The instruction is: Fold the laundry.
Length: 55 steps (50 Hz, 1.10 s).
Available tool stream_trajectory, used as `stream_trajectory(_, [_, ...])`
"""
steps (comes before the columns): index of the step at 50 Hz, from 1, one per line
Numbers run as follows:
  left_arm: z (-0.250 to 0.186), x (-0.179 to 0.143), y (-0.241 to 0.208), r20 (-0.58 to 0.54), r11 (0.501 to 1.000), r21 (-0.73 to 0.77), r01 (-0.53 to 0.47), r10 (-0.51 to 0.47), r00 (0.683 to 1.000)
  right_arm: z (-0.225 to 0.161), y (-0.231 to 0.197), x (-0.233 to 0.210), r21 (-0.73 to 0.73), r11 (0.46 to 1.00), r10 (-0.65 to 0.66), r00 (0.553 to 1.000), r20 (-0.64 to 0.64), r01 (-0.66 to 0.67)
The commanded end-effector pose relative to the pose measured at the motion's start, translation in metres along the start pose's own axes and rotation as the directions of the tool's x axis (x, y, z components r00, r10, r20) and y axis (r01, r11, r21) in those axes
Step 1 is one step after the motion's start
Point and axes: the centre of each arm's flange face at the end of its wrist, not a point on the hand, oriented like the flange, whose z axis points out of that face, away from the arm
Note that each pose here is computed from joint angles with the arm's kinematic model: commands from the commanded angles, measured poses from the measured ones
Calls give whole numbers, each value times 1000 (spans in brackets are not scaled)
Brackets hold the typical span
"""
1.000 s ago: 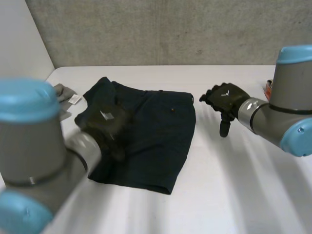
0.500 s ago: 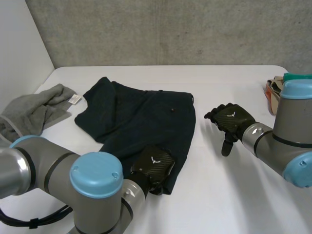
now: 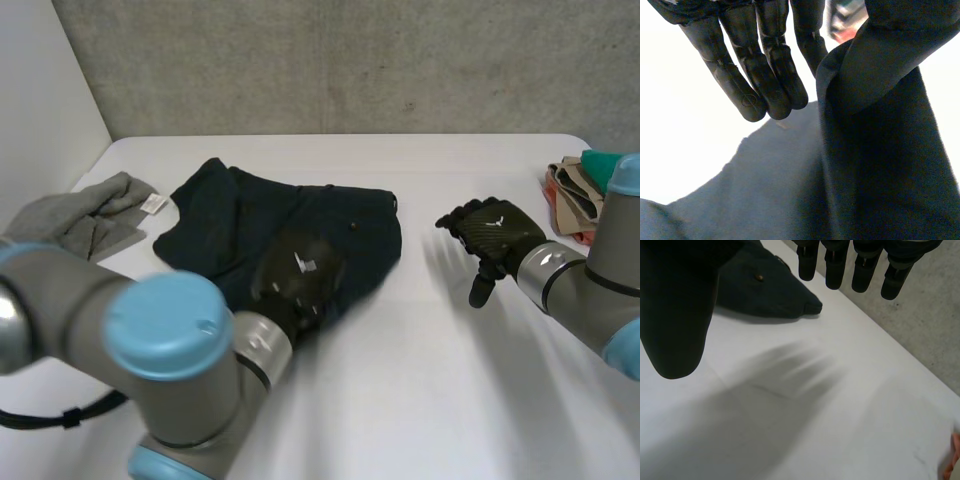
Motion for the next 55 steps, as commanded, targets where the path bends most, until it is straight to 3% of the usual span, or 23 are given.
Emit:
stream_trajectory(1, [-28,-51,-78,77,974,202,102,-120,990,15,-9,-3,71,997,-9,998,65,4])
stream_trajectory(12, [-68,-75,-112,36,964,235,127,-139,990,88,-29,-43,271,959,55,992,116,-85])
stream_trajectory(18, [-76,-79,-119,50,959,255,122,-139,989,117,-25,-85,286,953,54,986,160,-99])
stream_trajectory(24, [-73,-89,-122,98,957,264,119,-149,984,115,-17,-106,193,968,114,964,242,-163])
stream_trajectory(33, [-60,-104,-111,154,966,230,115,-153,976,78,-49,-19,217,954,193,977,95,-209])
stream_trajectory(37, [-58,-109,-106,168,969,215,121,-158,973,60,-36,-9,166,968,175,982,75,-186])
stream_trajectory(42, [-59,-109,-107,167,968,216,125,-163,972,51,-20,-34,109,972,192,972,136,-207])
stream_trajectory(49, [-60,-106,-114,156,962,237,137,-177,972,67,-6,-88,61,930,339,911,237,-362])
stream_trajectory(55, [-65,-104,-117,147,960,230,157,-194,970,94,-3,-109,102,899,401,896,192,-425])
